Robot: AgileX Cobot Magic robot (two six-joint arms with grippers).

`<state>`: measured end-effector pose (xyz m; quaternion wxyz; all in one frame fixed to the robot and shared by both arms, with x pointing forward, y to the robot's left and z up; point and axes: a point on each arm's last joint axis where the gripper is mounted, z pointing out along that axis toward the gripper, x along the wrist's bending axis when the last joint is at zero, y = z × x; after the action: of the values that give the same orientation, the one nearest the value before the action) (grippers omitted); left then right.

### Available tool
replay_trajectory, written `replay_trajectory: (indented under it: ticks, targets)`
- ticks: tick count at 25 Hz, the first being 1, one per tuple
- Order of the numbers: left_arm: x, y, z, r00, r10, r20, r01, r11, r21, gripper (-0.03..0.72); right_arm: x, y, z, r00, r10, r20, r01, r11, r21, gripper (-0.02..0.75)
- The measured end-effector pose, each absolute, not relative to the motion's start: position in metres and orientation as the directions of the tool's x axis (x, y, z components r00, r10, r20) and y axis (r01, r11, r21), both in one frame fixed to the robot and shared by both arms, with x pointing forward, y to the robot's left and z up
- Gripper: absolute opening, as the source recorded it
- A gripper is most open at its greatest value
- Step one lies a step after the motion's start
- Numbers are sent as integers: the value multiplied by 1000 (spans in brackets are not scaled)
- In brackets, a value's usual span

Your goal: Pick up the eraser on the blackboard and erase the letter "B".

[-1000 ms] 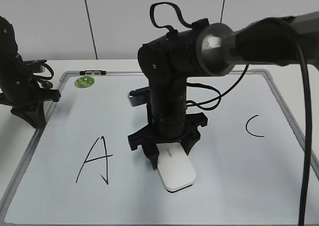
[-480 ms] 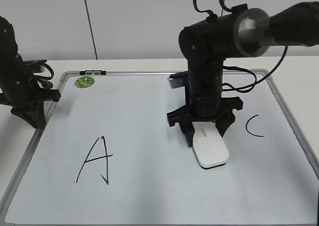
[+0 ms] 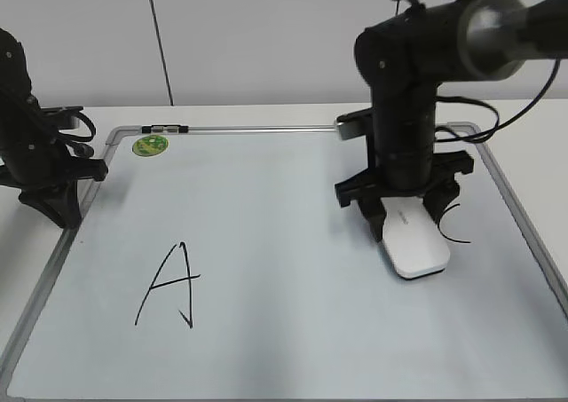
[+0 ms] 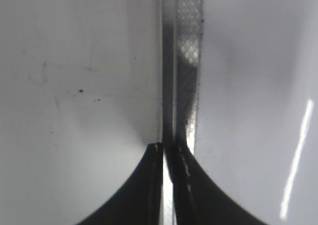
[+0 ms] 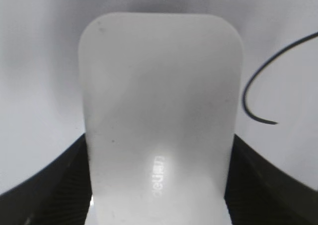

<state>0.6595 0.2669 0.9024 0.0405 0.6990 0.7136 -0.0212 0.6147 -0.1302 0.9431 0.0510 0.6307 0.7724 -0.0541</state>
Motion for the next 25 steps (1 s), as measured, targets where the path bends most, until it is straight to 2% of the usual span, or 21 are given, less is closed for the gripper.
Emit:
replay_trajectory:
  ticks: [6, 12, 18, 25]
  targets:
    - [660, 267, 902, -19, 996, -86, 999, 21, 27, 33, 615, -181, 982, -86, 987, -138, 994, 94, 52, 518]
    - [660, 267, 902, -19, 996, -86, 999, 21, 27, 33, 601, -235, 978, 6, 998, -58, 1000, -7, -24, 518]
    - [660, 267, 902, -19, 996, -86, 999, 21, 27, 34, 593, -262, 970, 24, 1000, -4, 997, -24, -68, 518]
    - [660, 267, 903, -18, 996, -86, 999, 21, 26, 34, 592, -268, 968, 6, 999, -31, 998, -8, -70, 518]
